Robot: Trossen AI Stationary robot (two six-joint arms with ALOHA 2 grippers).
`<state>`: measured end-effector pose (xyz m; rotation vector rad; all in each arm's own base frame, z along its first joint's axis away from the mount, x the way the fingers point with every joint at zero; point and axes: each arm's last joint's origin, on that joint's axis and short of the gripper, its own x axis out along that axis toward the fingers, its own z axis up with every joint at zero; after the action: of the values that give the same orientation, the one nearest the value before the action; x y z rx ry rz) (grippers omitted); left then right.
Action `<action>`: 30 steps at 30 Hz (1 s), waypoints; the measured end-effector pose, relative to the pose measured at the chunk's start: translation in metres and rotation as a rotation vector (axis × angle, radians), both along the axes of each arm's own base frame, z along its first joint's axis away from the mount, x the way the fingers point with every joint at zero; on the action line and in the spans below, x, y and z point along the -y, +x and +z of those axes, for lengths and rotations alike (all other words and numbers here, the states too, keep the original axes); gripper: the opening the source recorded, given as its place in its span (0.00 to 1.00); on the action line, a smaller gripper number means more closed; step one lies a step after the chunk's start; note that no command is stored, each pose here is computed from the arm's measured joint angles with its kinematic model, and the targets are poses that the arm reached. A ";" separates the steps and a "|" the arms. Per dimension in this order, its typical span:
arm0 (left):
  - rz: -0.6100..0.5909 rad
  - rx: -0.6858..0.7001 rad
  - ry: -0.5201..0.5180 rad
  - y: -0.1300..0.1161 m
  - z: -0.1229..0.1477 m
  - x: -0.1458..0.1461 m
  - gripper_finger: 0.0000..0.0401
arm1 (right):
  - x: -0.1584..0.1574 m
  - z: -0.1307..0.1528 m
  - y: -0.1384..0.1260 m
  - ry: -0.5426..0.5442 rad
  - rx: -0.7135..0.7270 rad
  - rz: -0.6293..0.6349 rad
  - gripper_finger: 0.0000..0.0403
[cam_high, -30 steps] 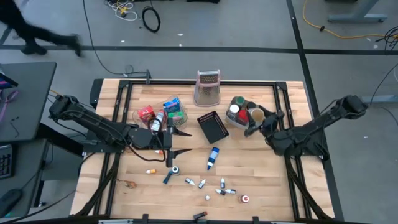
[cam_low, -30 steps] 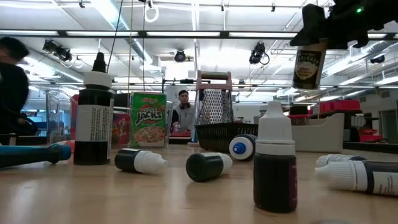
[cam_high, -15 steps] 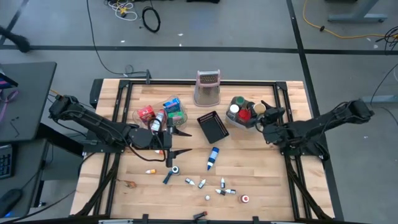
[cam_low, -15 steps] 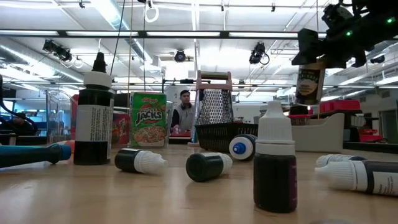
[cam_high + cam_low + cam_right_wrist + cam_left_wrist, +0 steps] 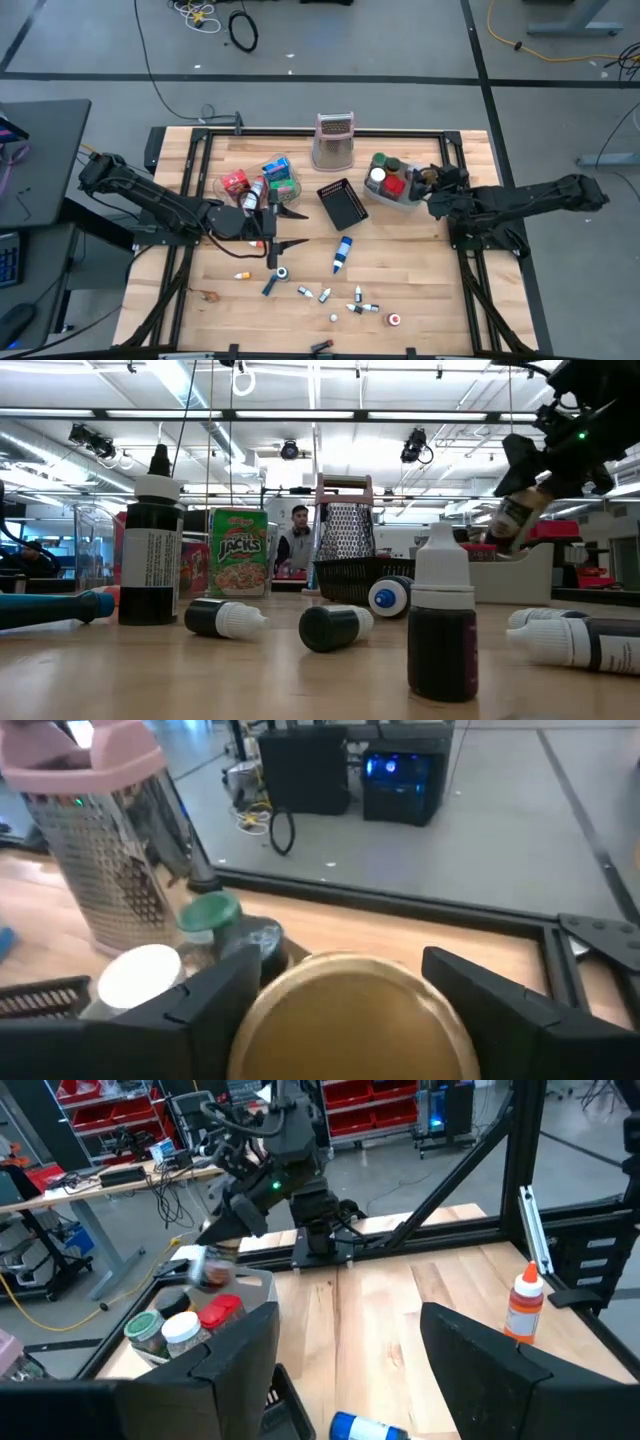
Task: Pick & Place Kitchen Items
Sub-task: Put the brown seasoning bottle into the gray bin
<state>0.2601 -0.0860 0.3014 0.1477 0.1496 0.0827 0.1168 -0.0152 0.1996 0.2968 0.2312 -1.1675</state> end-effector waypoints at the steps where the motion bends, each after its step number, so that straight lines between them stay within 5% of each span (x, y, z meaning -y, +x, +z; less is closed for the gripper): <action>1: 0.000 0.006 -0.002 0.000 0.001 0.000 0.63 | 0.001 0.000 0.000 0.001 0.007 -0.006 0.70; 19: 0.000 0.026 -0.010 0.000 0.003 0.000 0.63 | 0.016 -0.011 0.004 0.067 -0.100 -0.096 0.69; 30: 0.000 0.025 -0.009 0.000 0.003 0.000 0.63 | 0.029 -0.041 0.020 0.064 -0.103 -0.135 0.69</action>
<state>0.2604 -0.0862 0.3040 0.1381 0.1247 0.0837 0.1368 -0.0444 0.1586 0.3125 0.3428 -1.3122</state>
